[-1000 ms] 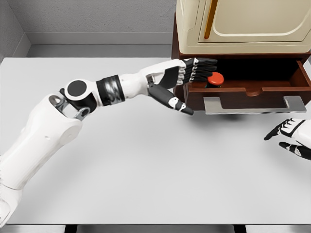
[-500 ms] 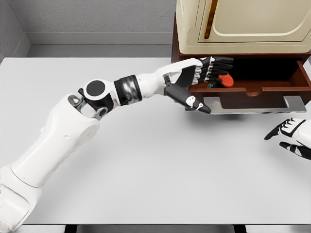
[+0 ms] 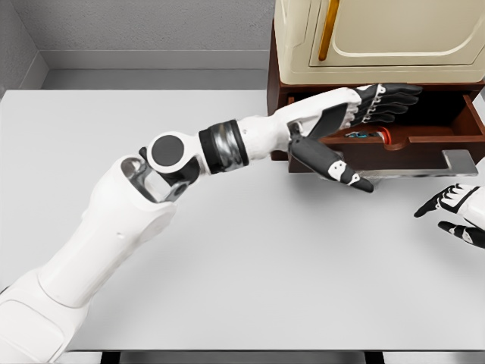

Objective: Put the switch into the drawer with left arm, and close the drawer with right arm

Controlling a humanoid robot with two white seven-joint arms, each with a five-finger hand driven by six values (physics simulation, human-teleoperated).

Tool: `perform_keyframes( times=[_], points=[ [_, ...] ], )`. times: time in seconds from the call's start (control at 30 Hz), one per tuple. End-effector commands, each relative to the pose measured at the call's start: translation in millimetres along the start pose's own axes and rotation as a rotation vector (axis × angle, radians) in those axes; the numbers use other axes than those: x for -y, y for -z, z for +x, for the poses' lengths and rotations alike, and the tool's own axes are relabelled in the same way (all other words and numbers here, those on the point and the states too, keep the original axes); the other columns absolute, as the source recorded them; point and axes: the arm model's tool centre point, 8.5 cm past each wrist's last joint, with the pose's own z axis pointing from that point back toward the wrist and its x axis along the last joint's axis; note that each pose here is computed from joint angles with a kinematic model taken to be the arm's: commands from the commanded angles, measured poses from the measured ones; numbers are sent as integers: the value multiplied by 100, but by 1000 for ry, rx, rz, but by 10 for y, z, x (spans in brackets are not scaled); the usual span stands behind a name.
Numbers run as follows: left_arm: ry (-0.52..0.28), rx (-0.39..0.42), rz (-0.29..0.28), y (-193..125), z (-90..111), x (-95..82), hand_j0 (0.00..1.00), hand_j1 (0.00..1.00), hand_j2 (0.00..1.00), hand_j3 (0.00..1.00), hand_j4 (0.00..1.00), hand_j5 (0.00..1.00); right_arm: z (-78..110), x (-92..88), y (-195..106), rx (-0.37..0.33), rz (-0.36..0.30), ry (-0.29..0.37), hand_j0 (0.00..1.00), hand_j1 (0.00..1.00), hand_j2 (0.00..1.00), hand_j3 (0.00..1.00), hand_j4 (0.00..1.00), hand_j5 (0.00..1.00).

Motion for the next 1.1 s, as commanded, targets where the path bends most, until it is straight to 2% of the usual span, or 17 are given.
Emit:
perform_keyframes(
  times=[0.0, 0.07, 0.17, 0.2, 0.23, 0.3, 0.4, 0.43, 0.47, 0.5, 0.53, 0.57, 0.6, 0.7, 0.77, 0.87, 1.07],
  points=[
    [12, 34, -5, -407, 270, -96, 100, 100, 100, 100, 100, 100, -4, 11, -1, -1, -3, 3, 60, 60, 60, 60, 60, 60],
    [30, 47, 9, -642, 310, -220, 100, 100, 100, 100, 100, 100, -7, 27, -3, 0, 2, -2, 60, 60, 60, 60, 60, 60],
    [86, 59, -48, -1047, 298, -266, 100, 100, 100, 100, 100, 100, -12, 61, -4, 0, 8, -1, 60, 60, 60, 60, 60, 60],
    [110, 97, -25, -1212, 303, -290, 100, 100, 100, 100, 100, 100, -13, 65, -5, 0, 8, -1, 59, 59, 59, 59, 59, 59],
    [133, 97, -4, -1367, 300, -323, 100, 100, 100, 100, 100, 100, -9, 66, -2, 1, 8, -1, 58, 58, 58, 58, 58, 58],
    [196, 91, 81, -1784, 383, -466, 100, 100, 100, 100, 100, 100, -8, 77, -2, 1, 11, 6, 57, 57, 57, 57, 57, 57],
    [214, 102, 226, -2300, 456, -580, 100, 100, 100, 100, 100, 100, -19, 89, -5, -3, 7, 12, 57, 57, 57, 57, 57, 57],
    [191, 72, 267, -2476, 335, -530, 100, 100, 100, 100, 100, 100, -20, 95, -3, -3, 5, 12, 57, 57, 57, 57, 57, 57],
    [195, 6, 327, -2723, 161, -470, 100, 100, 100, 100, 100, 100, -22, 104, -1, -4, 1, 16, 58, 58, 58, 58, 58, 58],
    [283, -59, 391, -2984, 103, -451, 100, 100, 100, 100, 100, 100, -24, 111, -1, -6, -6, 26, 58, 58, 58, 58, 58, 58],
    [439, -53, 461, -3227, 122, -392, 100, 100, 100, 100, 100, 100, -31, 123, -1, -9, -14, 35, 58, 58, 58, 58, 58, 58],
    [516, 18, 522, -3286, 76, -319, 100, 100, 100, 100, 100, 100, -55, 135, -12, -17, -16, 33, 58, 58, 58, 58, 58, 58],
    [525, 29, 538, -3310, -18, -253, 100, 100, 100, 100, 100, 100, -69, 163, -17, -20, -15, 29, 58, 58, 58, 58, 58, 58],
    [501, -19, 602, -3503, -241, -223, 100, 100, 100, 100, 100, 100, -115, 177, -39, -36, -24, 34, 58, 58, 58, 58, 58, 58],
    [561, -66, 608, -3569, -334, -213, 100, 100, 100, 100, 100, 100, -117, 196, -33, -37, -36, 41, 58, 58, 58, 58, 58, 58],
    [540, -53, 635, -3543, -398, -195, 100, 100, 100, 100, 100, 100, -113, 206, -24, -35, -42, 41, 58, 58, 58, 58, 58, 58],
    [526, -78, 654, -3620, -469, -203, 100, 100, 100, 100, 100, 100, -102, 251, 7, -28, -66, 44, 58, 58, 58, 58, 58, 58]
  ],
)
